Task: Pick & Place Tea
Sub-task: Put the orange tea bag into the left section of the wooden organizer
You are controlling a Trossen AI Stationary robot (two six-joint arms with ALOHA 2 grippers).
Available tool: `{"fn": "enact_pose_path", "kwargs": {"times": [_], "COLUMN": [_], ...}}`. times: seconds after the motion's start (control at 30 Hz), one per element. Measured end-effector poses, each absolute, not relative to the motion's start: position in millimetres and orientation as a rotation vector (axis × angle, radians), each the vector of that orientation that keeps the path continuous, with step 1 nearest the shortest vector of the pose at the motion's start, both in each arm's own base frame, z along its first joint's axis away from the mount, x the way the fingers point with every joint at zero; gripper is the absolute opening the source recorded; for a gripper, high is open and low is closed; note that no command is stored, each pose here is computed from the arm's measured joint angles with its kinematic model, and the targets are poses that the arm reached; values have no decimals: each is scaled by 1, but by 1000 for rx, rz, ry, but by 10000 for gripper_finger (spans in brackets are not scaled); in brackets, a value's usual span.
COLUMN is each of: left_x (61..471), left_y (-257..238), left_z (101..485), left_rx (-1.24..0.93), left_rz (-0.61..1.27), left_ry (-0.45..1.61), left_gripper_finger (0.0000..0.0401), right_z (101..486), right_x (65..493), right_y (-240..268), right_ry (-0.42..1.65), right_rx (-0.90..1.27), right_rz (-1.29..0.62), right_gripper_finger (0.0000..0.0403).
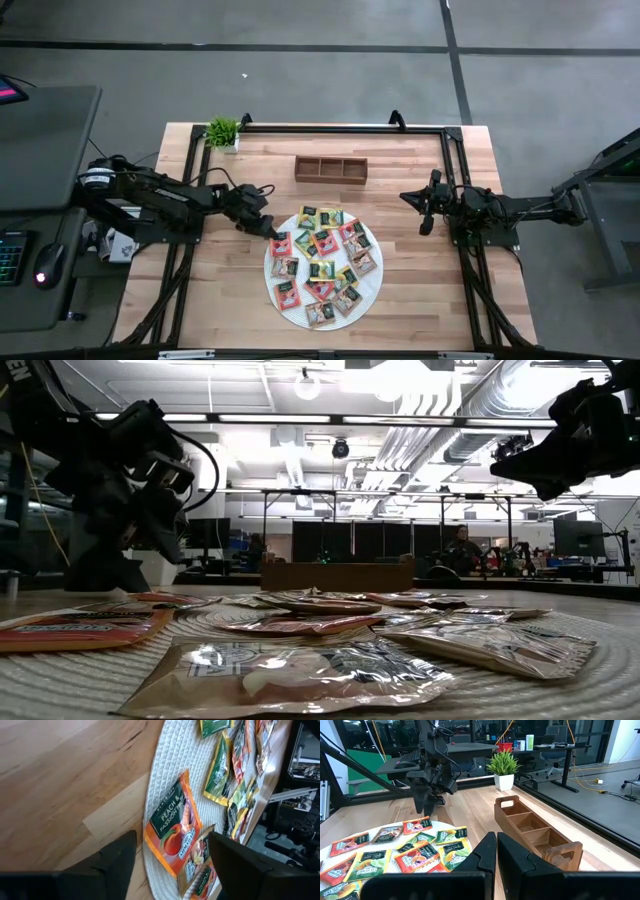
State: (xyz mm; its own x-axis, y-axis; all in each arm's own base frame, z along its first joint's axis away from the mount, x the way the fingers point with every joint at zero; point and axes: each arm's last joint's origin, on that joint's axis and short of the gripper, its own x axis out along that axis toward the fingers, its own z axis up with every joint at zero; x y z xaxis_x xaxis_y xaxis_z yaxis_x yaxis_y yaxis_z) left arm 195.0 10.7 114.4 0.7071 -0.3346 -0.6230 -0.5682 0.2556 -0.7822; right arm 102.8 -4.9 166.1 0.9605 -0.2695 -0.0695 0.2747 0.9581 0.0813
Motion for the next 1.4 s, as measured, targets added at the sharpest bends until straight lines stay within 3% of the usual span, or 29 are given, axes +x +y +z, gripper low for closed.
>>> {"fn": "enact_pose_path", "kwargs": {"times": [0.23,0.4,1.4], "left_x": [194,194,198], "left_y": [11,11,11], "left_z": [113,113,118], "left_rx": [-1342,-1338,-1339], "left_rz": [195,204,153], "left_ry": [848,841,789], "left_gripper_finger": [152,121,115], "right_z": [166,166,166], "right_x": [103,103,103], "right_y": [-5,-5,-5], "right_ry": [58,58,58], "right_rx": [91,91,91], "right_rz": [-277,-276,-276], "right_gripper_finger": [12,12,12]}}
